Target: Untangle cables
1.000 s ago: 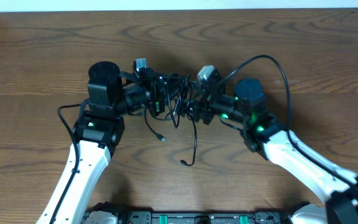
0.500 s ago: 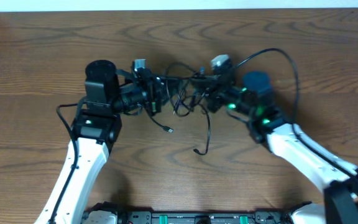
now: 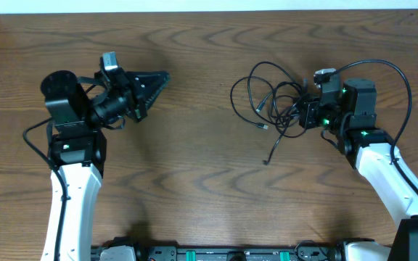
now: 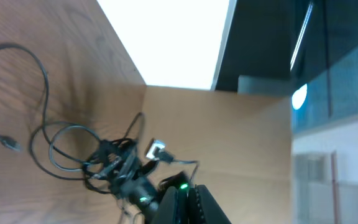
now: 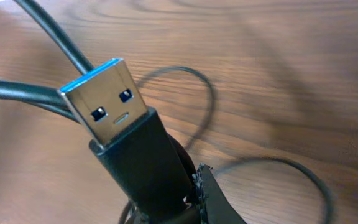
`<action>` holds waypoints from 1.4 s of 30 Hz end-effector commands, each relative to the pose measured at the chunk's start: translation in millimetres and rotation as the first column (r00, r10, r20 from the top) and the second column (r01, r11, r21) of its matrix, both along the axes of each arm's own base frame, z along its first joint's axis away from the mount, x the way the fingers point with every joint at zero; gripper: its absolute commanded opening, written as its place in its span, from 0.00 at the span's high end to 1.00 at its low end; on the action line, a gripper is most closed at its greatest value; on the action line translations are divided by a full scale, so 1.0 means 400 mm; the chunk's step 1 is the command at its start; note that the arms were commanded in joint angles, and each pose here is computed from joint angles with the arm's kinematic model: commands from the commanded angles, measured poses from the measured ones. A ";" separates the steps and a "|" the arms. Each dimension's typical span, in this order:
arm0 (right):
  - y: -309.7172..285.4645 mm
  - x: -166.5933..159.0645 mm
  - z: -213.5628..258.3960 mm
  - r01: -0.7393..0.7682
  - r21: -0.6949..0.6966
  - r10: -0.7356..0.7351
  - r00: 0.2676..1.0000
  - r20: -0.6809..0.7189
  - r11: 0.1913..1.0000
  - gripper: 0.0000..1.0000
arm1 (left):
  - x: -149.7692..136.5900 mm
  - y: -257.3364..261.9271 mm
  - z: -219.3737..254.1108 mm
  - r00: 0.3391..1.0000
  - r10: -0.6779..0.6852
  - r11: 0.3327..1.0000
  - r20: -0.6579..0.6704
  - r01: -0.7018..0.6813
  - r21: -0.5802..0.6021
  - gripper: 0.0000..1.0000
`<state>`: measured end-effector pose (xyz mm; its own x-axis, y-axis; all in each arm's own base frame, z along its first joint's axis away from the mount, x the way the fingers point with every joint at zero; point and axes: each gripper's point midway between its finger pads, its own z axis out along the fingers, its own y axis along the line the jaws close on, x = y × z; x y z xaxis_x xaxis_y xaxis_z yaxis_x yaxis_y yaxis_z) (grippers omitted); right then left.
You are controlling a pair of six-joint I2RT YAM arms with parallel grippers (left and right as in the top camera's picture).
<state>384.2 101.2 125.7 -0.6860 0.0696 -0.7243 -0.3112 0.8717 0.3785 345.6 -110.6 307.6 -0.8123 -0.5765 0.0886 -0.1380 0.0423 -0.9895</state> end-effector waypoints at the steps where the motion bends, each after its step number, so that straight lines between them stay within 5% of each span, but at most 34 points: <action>1: 0.068 -0.021 0.064 -0.055 0.164 0.058 0.998 -0.013 0.985 0.99 | -0.050 -0.085 0.030 0.946 -0.182 0.976 0.267 0.141 0.163 0.79; 5: 0.094 -0.022 0.082 -0.021 0.229 0.036 0.997 -0.062 0.973 0.99 | -0.107 -0.203 0.006 0.835 -0.359 0.918 0.416 0.235 0.320 0.38; 7: 0.105 -0.022 0.092 -0.003 0.256 0.027 0.996 -0.089 0.967 0.99 | -0.117 -0.242 -0.036 0.840 -0.381 0.895 0.387 0.231 0.381 0.28; 12: 0.110 -0.024 0.107 0.016 0.264 0.020 0.991 -0.130 0.964 0.98 | -0.112 -0.271 -0.160 0.932 -0.298 0.839 0.207 0.152 0.523 0.25; 19: 0.135 -0.047 0.101 -0.002 0.259 0.047 0.985 -0.168 0.966 0.98 | -0.108 -0.336 -0.216 0.983 -0.115 0.791 0.144 0.003 0.611 0.11; 28: 0.181 -0.080 0.089 -0.047 0.253 0.099 0.975 -0.197 0.966 0.99 | -0.077 -0.442 -0.218 0.982 -0.101 0.855 0.160 0.003 0.519 0.10; 32: 0.187 -0.091 0.081 -0.056 0.246 0.110 0.971 -0.212 0.968 0.98 | -0.063 -0.452 -0.226 0.981 -0.098 0.859 0.166 -0.001 0.512 0.38; 36: 0.180 -0.087 0.073 -0.035 0.223 0.084 0.973 -0.215 0.974 0.98 | -0.062 -0.453 -0.231 0.982 -0.098 0.857 0.162 0.001 0.515 0.92; 42: 0.042 -0.106 -0.041 0.186 -0.069 -0.199 0.925 -0.324 0.980 0.99 | -0.029 -0.386 -0.165 0.980 -0.008 0.881 0.196 -0.085 0.465 0.93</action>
<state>336.7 155.7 119.9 -0.8853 0.1648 -0.4348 -0.1257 0.8155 0.5649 321.7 -286.7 211.1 -0.8158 -0.4655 -0.3432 0.0376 0.5494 -0.8347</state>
